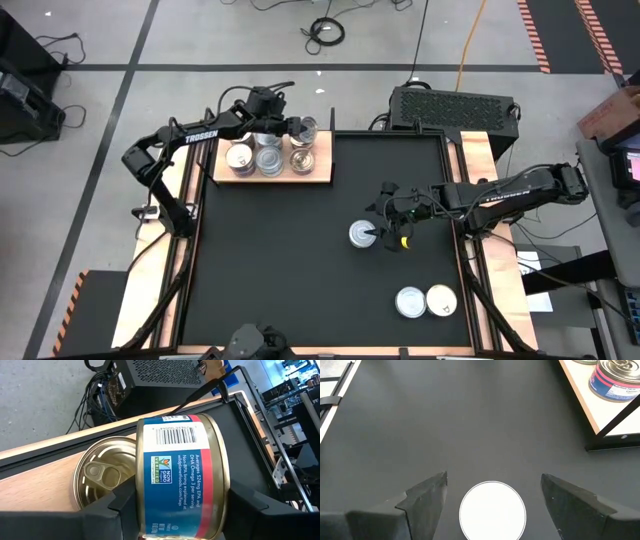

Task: Stack canned seafood by type on shelf
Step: Stack the blue tuna can on top of the blue tuna on the shelf

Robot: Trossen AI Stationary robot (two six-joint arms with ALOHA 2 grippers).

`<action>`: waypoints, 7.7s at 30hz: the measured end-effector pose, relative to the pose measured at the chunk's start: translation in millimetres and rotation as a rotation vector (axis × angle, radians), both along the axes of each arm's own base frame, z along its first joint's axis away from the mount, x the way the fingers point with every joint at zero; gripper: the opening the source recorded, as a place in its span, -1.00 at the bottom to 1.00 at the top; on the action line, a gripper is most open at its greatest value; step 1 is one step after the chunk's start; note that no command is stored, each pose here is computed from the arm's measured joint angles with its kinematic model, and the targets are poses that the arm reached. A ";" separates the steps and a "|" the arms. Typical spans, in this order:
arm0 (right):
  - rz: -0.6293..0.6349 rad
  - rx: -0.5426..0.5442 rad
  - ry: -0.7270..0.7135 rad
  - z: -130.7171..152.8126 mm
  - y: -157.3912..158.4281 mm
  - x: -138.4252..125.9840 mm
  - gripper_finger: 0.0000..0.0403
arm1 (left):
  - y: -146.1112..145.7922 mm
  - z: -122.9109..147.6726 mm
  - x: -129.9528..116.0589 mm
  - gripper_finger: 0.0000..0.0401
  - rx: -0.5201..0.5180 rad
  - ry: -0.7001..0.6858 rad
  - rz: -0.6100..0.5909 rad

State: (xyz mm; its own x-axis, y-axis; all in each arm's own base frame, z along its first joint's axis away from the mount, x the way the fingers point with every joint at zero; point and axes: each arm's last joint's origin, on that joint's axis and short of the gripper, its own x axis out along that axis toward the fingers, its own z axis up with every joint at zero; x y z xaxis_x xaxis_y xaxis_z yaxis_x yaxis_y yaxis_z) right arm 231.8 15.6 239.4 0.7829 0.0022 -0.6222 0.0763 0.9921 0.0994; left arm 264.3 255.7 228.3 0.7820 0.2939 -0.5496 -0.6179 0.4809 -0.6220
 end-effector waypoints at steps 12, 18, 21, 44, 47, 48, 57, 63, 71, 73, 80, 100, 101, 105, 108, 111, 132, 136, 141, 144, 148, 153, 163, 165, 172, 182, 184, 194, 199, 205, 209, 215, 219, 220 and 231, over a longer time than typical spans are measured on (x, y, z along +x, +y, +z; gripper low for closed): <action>0.000 0.000 0.000 0.0 0.0 0.0 0.56 | -0.1 -0.2 -0.1 0.08 0.000 0.003 0.002; -0.009 0.011 0.001 -0.1 0.0 0.0 0.56 | -0.1 -0.3 -0.1 0.09 -0.005 0.002 0.006; -0.010 0.013 0.001 -0.1 0.0 -0.1 0.56 | 0.1 -0.3 -0.2 0.09 -0.002 0.005 0.012; -0.014 0.018 0.002 -0.1 0.0 -0.1 0.55 | 0.4 -0.5 -0.4 0.09 0.003 0.010 0.022; -0.014 0.018 0.002 -0.1 0.0 -0.1 0.55 | 0.4 -0.5 -0.4 0.09 0.003 0.011 0.023; -0.014 0.018 0.002 -0.1 -0.1 -0.1 0.56 | 0.4 -0.5 -0.4 0.09 0.003 0.011 0.024; -0.014 0.019 0.001 0.0 0.0 0.0 0.55 | 0.4 -0.5 -0.4 0.09 0.004 0.011 0.024; -0.015 0.019 0.001 0.0 0.0 0.0 0.56 | 0.4 -0.5 -0.4 0.09 0.004 0.011 0.024; -0.016 0.020 0.002 -0.1 -0.1 0.0 0.55 | 1.0 -0.4 -0.7 0.09 0.021 0.023 0.040; -0.016 0.020 0.001 0.0 -0.1 0.0 0.55 | 1.1 -0.4 -0.8 0.09 0.022 0.024 0.042; -0.015 0.020 0.001 0.0 0.0 0.0 0.55 | 1.1 -0.5 -0.8 0.09 0.037 0.031 0.035; -0.015 0.020 -0.003 0.3 0.0 0.3 0.55 | 1.4 0.3 -0.4 0.09 0.049 0.025 0.027; -0.016 0.020 -0.003 0.3 0.0 0.3 0.55 | 1.6 0.5 -0.3 0.09 0.050 0.022 0.027; -0.016 0.020 -0.003 0.3 0.0 0.3 0.55 | 2.0 1.5 0.2 0.09 0.059 0.012 0.027; -0.016 0.020 0.000 -0.7 0.1 1.2 0.55 | 2.0 1.4 0.2 0.09 0.058 0.013 0.027; -0.017 0.019 0.014 -4.0 0.2 3.5 0.55 | 2.1 1.7 0.3 0.09 0.060 0.009 0.026; -0.016 0.019 -0.008 -8.4 0.8 12.8 0.55 | 6.4 3.5 -3.1 0.04 0.049 -0.028 0.002; -0.016 0.020 -0.008 -8.4 0.8 12.8 0.55 | 5.3 7.7 -3.3 0.10 0.085 -0.040 -0.044; -0.016 0.020 -0.008 -8.4 0.8 12.8 0.55 | 4.8 6.3 -4.1 0.12 0.103 -0.016 -0.062; -0.016 0.020 -0.007 -8.4 0.9 12.7 0.55 | 5.0 6.7 -4.0 0.12 0.114 -0.017 -0.064; -0.017 0.020 -0.007 -8.4 0.8 12.7 0.55 | 4.8 6.4 -4.0 0.12 0.121 -0.009 -0.072; -0.016 0.020 -0.007 -8.5 0.9 12.7 0.55 | 3.9 3.6 -5.6 0.10 0.103 0.021 -0.063; -0.016 0.020 -0.006 -8.5 0.8 12.7 0.55 | 2.6 3.0 -4.5 0.13 0.128 0.038 -0.082; -0.016 0.020 -0.006 -8.5 0.8 12.7 0.55 | 1.2 3.1 -3.1 0.25 0.143 0.043 -0.097; -0.012 0.015 -0.007 -8.5 0.8 12.7 0.55 | -2.7 2.9 0.6 0.42 0.188 0.063 -0.139; -0.012 0.015 -0.006 -8.6 0.8 12.6 0.55 | -3.1 6.4 -0.5 0.43 0.263 0.094 -0.151; -0.012 0.015 -0.006 -8.6 0.9 12.6 0.55 | -2.9 7.4 -0.7 0.43 0.270 0.098 -0.141; -0.012 0.015 -0.006 -8.7 0.9 12.6 0.55 | -3.0 8.3 -1.6 0.33 0.257 0.102 -0.113; -0.012 0.014 -0.005 -8.7 0.9 12.6 0.55 | -5.7 12.3 -0.4 0.15 0.290 0.100 -0.127; -0.011 0.014 -0.005 -8.8 0.9 12.6 0.55 | -8.0 11.6 0.1 0.03 0.276 0.116 -0.131; -0.013 0.016 -0.005 -8.8 0.8 12.6 0.55 | -8.5 11.1 -0.8 0.05 0.268 0.133 -0.124; -0.014 0.019 -0.005 -8.8 0.9 12.6 0.55 | -10.2 10.6 0.4 0.05 0.267 0.138 -0.126; -0.015 0.019 -0.005 -8.8 0.8 12.6 0.55 | -10.2 10.0 -0.1 0.05 0.250 0.142 -0.106; -0.015 0.020 -0.005 -8.8 0.9 12.6 0.55 | -10.1 10.0 -0.1 0.05 0.248 0.143 -0.102; -0.016 0.021 -0.005 -8.8 0.9 12.5 0.55 | -5.0 16.3 -1.8 0.05 0.152 0.072 -0.043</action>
State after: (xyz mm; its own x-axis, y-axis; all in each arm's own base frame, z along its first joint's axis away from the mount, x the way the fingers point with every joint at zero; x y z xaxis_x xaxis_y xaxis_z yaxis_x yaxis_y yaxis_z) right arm 244.3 16.5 230.6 0.7858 0.0027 -0.6185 0.0915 0.9885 0.1206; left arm 262.5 250.6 244.6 0.7558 0.3452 -0.5564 -0.6353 0.5927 -0.4951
